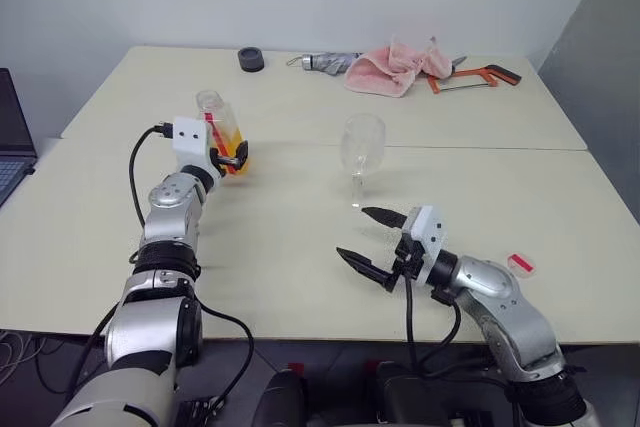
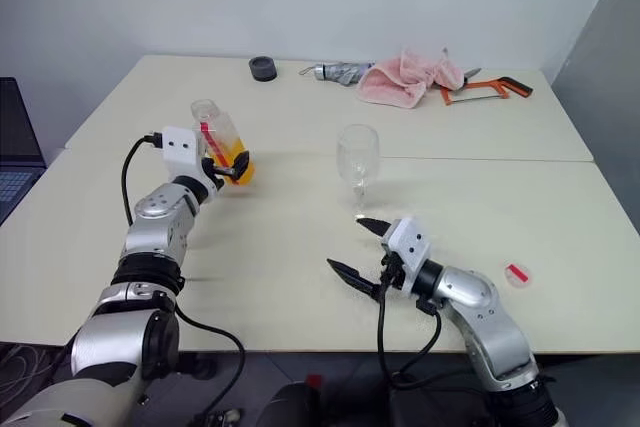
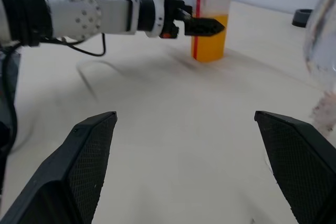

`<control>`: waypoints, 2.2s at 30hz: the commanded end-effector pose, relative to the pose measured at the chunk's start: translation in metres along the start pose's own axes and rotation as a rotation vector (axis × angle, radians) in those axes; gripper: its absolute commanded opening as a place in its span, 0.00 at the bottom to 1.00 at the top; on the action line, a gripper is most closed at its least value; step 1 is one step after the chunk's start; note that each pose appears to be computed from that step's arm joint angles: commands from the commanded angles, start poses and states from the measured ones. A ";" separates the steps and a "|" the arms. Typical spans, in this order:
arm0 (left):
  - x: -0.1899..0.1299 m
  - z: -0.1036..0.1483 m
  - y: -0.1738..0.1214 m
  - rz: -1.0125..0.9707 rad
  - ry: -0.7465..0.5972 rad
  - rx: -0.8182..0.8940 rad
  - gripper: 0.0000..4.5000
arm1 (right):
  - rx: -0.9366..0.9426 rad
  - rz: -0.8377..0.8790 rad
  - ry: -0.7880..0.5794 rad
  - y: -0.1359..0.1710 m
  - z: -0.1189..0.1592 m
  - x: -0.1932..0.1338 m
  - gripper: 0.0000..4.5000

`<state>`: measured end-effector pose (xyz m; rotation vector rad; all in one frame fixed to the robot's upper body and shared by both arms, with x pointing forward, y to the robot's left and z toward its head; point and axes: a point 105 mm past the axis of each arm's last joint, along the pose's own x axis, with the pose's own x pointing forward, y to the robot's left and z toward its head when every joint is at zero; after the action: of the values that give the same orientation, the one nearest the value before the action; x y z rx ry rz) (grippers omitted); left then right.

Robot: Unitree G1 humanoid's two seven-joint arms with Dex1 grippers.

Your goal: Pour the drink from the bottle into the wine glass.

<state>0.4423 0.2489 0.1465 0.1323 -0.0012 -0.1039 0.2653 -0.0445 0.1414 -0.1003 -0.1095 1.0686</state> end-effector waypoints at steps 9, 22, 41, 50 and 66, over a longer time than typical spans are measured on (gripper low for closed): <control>0.008 0.023 -0.001 -0.009 -0.072 0.008 0.96 | -0.045 0.007 -0.059 -0.005 0.024 0.005 1.00; 0.010 0.055 -0.042 -0.189 -0.184 0.051 0.38 | -0.074 -0.140 -0.072 -0.018 0.032 -0.011 1.00; -0.001 0.140 -0.138 -0.453 -0.541 0.718 0.38 | -0.153 -0.450 -0.133 -0.048 0.062 -0.050 1.00; -0.003 0.149 -0.142 -0.440 -0.645 0.908 0.38 | -0.133 -0.440 -0.134 -0.050 0.067 -0.047 1.00; -0.004 0.158 -0.139 -0.404 -0.728 1.171 0.38 | -0.125 -0.329 -0.143 -0.036 0.072 -0.043 1.00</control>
<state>0.4272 0.0943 0.2608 1.2414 -0.6818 -0.5849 0.2736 -0.1000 0.2059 -0.1081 -0.2704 0.7157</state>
